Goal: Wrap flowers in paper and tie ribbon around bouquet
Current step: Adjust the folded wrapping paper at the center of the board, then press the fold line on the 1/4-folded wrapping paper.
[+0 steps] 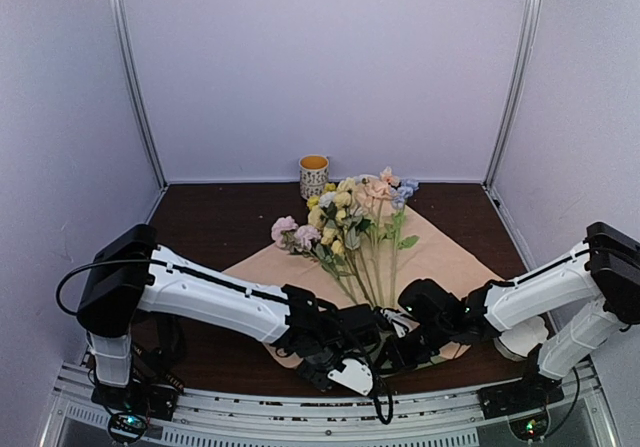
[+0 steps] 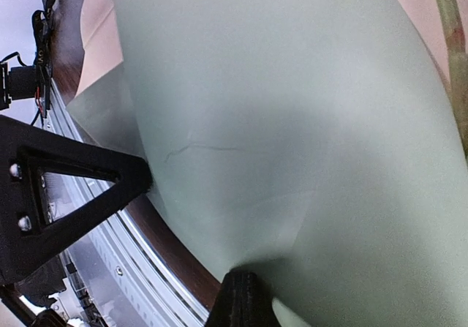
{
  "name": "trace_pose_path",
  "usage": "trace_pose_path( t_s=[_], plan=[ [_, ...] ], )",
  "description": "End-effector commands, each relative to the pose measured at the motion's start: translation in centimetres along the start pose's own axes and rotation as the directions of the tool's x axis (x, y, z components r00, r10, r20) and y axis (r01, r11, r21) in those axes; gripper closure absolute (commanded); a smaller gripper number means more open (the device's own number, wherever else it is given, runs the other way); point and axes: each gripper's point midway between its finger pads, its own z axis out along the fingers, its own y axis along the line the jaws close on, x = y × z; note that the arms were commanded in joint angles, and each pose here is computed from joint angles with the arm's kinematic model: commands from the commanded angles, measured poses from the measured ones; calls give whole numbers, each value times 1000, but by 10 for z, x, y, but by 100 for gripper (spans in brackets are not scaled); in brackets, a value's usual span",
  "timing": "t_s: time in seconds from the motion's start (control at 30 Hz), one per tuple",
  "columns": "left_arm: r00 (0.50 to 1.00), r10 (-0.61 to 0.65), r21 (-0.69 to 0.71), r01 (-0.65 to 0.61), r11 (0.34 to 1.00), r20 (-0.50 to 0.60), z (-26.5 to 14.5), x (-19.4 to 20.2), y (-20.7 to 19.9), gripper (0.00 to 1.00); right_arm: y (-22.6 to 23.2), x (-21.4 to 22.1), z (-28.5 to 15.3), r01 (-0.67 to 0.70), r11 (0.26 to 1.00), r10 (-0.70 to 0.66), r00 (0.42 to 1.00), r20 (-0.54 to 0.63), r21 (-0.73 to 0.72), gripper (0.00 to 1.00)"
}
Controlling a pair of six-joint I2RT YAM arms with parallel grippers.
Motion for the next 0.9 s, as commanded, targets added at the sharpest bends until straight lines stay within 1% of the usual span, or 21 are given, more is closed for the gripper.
trace_pose_path(
  t_s=[0.0,0.07,0.17,0.3,0.4,0.6,0.7,0.87],
  plan=[
    [996,-87,145,91,985,-34,8,25,-27,82,-35,9,3,-47,990,48,999,-5,133,100],
    [984,-167,187,175,967,-58,10,37,-35,83,-37,10,1,-45,988,47,999,-7,150,100],
    [965,-248,230,260,938,-83,11,51,-57,82,-41,12,-2,-42,985,43,999,-5,168,100],
    [932,-352,195,363,911,-88,12,65,-64,82,-46,18,-4,-28,980,34,999,-31,196,100],
    [907,-408,188,420,888,-103,14,72,-71,83,-48,21,-8,-18,978,27,999,-42,209,100],
    [900,-429,211,434,876,-75,15,65,-73,83,-60,28,-21,-5,959,24,998,-63,285,100],
    [902,-425,222,431,875,-73,15,64,-74,83,-77,37,-34,-38,934,57,997,-44,356,100],
    [905,-419,231,424,875,-73,16,64,-75,83,-95,53,-55,-87,902,102,995,-13,422,100]
  ],
)
